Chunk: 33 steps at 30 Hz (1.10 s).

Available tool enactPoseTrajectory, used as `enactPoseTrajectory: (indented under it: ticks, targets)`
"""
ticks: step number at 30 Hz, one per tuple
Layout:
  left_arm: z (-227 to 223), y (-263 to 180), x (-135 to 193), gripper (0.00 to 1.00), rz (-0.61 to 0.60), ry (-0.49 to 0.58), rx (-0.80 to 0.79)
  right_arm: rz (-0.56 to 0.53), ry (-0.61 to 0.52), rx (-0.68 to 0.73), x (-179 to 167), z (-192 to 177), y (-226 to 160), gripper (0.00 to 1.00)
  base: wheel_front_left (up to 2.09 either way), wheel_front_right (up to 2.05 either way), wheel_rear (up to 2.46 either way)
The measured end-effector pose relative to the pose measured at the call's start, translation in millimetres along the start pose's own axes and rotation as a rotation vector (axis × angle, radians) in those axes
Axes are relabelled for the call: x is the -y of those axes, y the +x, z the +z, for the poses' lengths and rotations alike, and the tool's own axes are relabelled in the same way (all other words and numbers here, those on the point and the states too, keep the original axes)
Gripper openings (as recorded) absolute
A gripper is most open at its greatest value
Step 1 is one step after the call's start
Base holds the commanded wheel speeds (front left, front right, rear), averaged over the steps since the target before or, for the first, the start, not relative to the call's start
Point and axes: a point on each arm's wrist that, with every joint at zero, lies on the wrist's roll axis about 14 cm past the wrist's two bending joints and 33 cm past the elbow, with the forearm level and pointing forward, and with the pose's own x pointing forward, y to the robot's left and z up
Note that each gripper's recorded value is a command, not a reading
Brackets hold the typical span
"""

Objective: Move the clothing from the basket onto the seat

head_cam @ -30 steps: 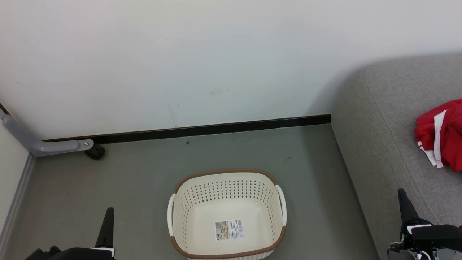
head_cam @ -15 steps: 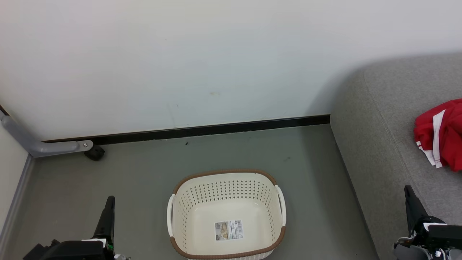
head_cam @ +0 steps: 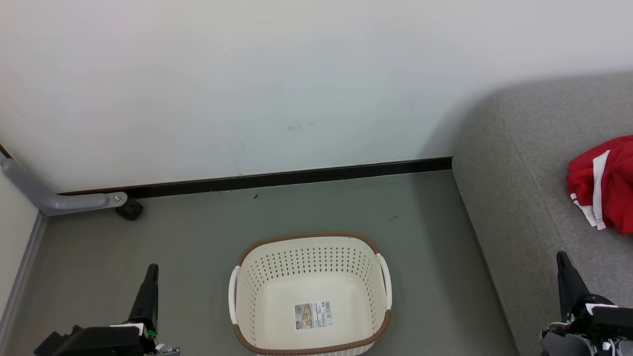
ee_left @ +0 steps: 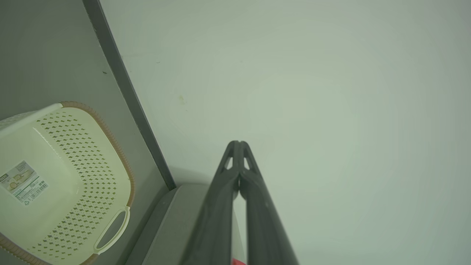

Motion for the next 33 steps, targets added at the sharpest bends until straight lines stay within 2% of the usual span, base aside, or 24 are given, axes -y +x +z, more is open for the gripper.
enactPoseTrajectory:
  ticks: [33]
  targets:
    - [0.0, 0.0, 0.0, 0.0, 0.0, 0.0, 0.0, 0.001, 0.0, 0.0, -0.3, -0.1, 0.0, 0.0, 0.0, 0.0, 0.0]
